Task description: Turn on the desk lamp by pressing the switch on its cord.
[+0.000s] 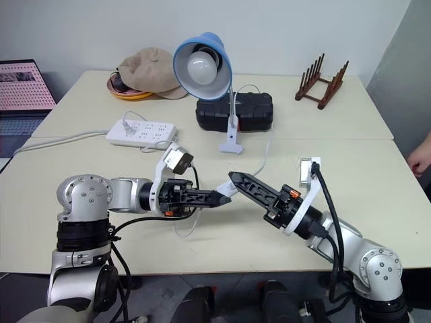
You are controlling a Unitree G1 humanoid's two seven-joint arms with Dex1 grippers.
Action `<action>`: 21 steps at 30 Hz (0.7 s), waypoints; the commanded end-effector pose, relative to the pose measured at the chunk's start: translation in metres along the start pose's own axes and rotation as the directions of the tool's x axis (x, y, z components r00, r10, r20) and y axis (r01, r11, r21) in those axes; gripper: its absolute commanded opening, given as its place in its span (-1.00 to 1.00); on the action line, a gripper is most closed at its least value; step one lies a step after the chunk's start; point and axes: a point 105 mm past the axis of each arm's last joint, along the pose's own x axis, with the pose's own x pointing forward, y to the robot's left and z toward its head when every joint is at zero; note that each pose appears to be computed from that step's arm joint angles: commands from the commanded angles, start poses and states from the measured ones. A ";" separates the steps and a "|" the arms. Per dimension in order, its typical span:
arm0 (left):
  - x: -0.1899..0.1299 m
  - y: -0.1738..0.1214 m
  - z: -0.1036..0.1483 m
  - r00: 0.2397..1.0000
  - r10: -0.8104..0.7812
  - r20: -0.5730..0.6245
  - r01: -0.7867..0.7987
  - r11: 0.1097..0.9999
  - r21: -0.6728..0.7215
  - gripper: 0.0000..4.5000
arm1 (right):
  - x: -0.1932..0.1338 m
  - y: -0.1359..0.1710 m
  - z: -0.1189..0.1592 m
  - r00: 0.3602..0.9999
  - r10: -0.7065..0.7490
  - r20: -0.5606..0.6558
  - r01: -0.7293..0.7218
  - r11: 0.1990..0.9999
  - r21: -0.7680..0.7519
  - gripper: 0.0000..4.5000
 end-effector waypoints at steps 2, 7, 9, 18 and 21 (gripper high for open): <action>0.002 -0.014 0.001 0.999 -0.048 0.005 0.047 0.998 0.038 -0.85 | 0.005 0.014 0.000 0.998 0.055 -0.002 -0.055 0.998 -0.007 1.00; 0.003 -0.015 0.000 0.999 -0.045 0.010 0.045 0.999 0.030 -0.85 | 0.006 0.015 -0.003 0.998 0.062 -0.012 -0.062 0.998 -0.007 1.00; 0.003 -0.015 -0.001 0.999 -0.043 0.009 0.042 0.999 0.028 -0.85 | 0.006 0.015 -0.003 0.998 0.064 -0.013 -0.064 0.998 -0.005 0.92; 0.003 -0.015 -0.001 0.999 -0.046 0.015 0.046 0.999 0.018 -0.85 | 0.006 0.018 -0.009 0.996 0.085 -0.036 -0.085 0.996 -0.003 0.18; 0.004 -0.015 -0.001 0.999 -0.045 0.015 0.045 0.999 0.017 -0.85 | 0.006 0.018 -0.009 0.995 0.087 -0.044 -0.087 0.996 -0.005 -0.19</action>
